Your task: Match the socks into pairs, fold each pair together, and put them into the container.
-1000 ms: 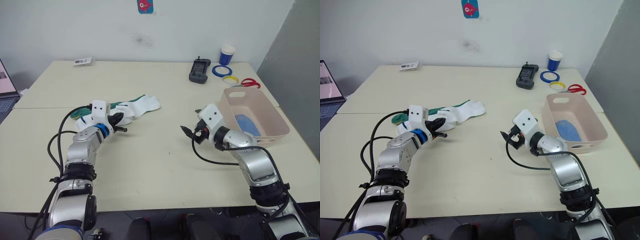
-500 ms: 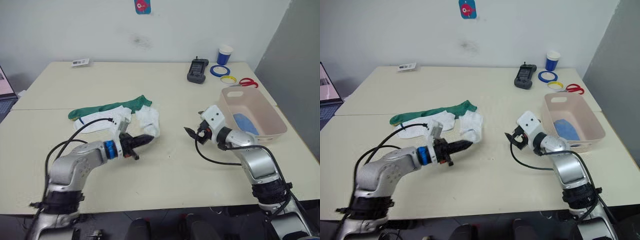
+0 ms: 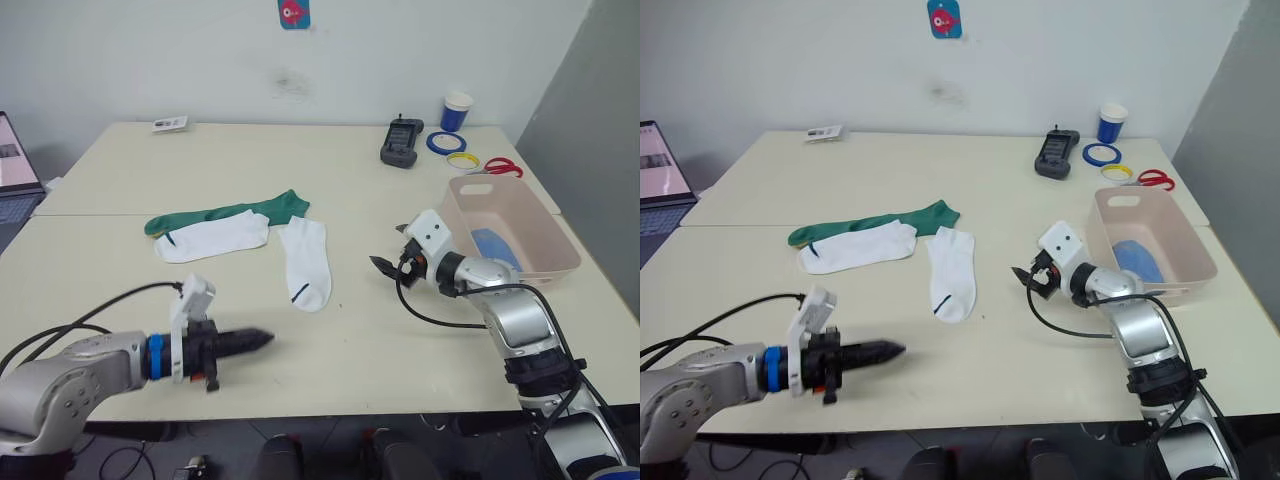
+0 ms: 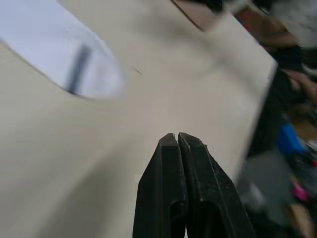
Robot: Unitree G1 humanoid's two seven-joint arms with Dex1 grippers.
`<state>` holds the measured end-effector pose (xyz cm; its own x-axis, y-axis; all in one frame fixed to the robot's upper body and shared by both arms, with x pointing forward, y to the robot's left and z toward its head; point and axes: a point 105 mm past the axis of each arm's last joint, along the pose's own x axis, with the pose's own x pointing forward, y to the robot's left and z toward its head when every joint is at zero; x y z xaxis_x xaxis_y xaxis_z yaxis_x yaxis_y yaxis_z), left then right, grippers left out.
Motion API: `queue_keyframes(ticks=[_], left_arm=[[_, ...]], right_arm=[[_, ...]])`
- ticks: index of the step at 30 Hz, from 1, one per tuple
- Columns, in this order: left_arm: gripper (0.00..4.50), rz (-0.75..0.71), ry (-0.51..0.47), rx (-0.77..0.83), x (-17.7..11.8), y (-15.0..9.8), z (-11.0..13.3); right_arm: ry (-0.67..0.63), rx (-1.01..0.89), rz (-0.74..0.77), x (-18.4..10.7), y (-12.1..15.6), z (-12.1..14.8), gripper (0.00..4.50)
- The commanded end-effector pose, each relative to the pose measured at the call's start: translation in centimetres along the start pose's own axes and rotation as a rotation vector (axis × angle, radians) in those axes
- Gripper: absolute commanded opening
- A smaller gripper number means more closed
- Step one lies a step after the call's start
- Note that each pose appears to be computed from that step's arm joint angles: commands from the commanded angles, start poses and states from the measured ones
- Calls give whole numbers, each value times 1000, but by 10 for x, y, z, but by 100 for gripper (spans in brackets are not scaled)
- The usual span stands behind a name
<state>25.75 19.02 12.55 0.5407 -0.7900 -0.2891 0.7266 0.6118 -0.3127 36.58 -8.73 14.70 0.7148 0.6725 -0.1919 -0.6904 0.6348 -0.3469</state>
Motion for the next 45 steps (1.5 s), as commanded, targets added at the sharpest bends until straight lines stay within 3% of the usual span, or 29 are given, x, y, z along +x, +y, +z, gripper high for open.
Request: queue_keyframes(ticks=[1, 9, 16, 19, 27, 32, 39, 44, 45], left_arm=[[60, 92, -41, 170, 10, 15, 8], [317, 87, -38, 413, 58, 9, 3], [317, 96, 74, 535, 81, 18, -14], [263, 89, 87, 554, 84, 19, -18], [8, 91, 90, 556, 91, 24, -15], [2, -27, 47, 495, 86, 4, -11], [2, -400, 131, 333, 82, -73, -19], [2, -508, 148, 274, 100, -97, -21], [24, -499, 164, 280, 102, -94, -24]], right_arm=[[-62, -39, 5, 0, -2, 18, 450], [-65, -44, 11, -4, 2, 20, 450], [-49, -48, -17, -12, -2, 18, 450], [-45, -48, -28, -15, -4, 18, 450], [-41, -42, -48, -19, -4, 17, 450], [-48, -38, -52, -18, -4, 19, 450], [-35, -28, -53, -30, -14, 14, 450], [1, -35, -87, -38, -27, 5, 450], [5, -35, -92, -39, -29, 4, 450]])
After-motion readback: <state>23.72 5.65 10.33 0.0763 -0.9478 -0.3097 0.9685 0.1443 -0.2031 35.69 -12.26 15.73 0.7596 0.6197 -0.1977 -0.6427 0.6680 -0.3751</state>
